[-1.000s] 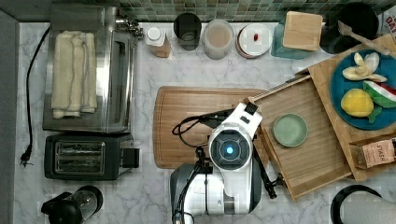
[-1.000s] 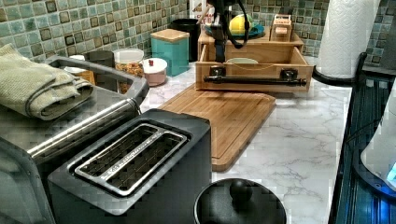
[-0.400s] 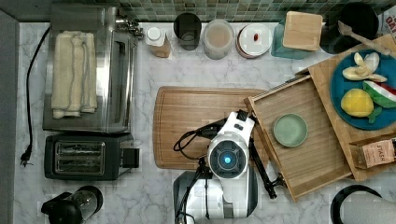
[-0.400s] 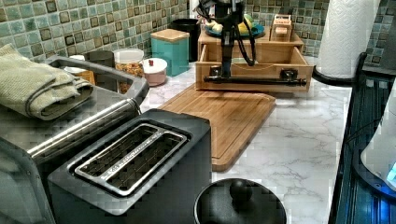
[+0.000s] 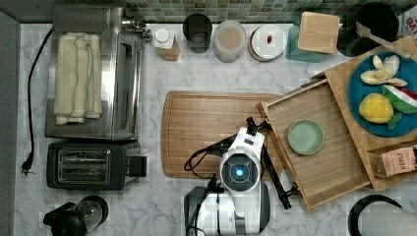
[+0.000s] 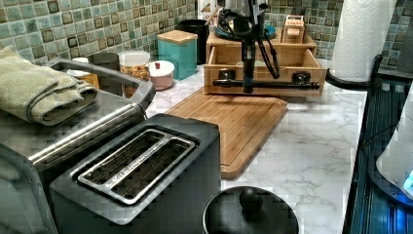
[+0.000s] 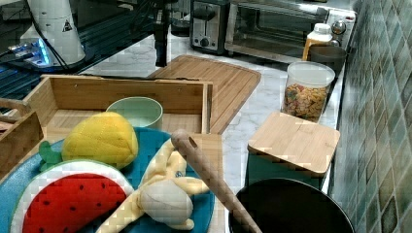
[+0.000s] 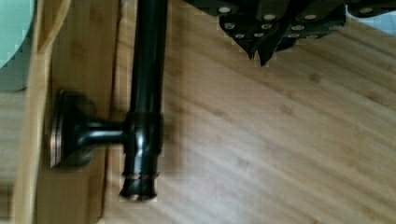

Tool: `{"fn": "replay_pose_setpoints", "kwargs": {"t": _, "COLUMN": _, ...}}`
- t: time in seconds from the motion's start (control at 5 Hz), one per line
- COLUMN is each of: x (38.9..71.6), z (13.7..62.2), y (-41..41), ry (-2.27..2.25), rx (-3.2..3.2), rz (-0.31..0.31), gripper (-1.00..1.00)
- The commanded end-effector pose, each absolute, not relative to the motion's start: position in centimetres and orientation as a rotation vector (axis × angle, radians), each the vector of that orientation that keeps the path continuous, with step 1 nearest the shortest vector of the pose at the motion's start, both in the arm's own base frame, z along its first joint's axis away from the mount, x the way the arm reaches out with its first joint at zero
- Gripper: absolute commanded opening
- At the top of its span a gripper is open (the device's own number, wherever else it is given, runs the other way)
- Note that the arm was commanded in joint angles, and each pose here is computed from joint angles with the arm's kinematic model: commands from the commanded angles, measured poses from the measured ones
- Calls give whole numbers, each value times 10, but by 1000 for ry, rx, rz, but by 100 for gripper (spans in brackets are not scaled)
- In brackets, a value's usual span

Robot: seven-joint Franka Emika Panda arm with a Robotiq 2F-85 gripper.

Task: Close the drawer.

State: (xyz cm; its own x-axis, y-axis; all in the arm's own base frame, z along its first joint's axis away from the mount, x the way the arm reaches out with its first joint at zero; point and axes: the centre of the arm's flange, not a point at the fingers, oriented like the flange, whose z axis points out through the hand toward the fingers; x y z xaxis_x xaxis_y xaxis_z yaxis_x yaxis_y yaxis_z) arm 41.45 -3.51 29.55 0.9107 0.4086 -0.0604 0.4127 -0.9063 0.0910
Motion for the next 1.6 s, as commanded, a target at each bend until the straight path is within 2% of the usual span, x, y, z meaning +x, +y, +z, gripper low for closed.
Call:
{"fn": "replay_pose_setpoints", "kwargs": {"t": 0.2, "x": 406, "z": 251, "y": -56, "ry": 723, "rx": 2989, "rz": -139, "gripper": -100}}
{"fn": "replay_pose_setpoints", "kwargs": {"t": 0.6, "x": 408, "z": 253, "y": -80, "ry": 746, "rx": 2985, "rz": -145, "gripper": -100}}
{"fn": "replay_pose_setpoints", "kwargs": {"t": 1.2, "x": 420, "z": 266, "y": -121, "ry": 667, "rx": 2989, "rz": -27, "gripper": -100}}
{"fn": "replay_pose_setpoints", "kwargs": {"t": 1.6, "x": 431, "z": 282, "y": -176, "ry": 698, "rx": 2978, "rz": 25, "gripper": -100}}
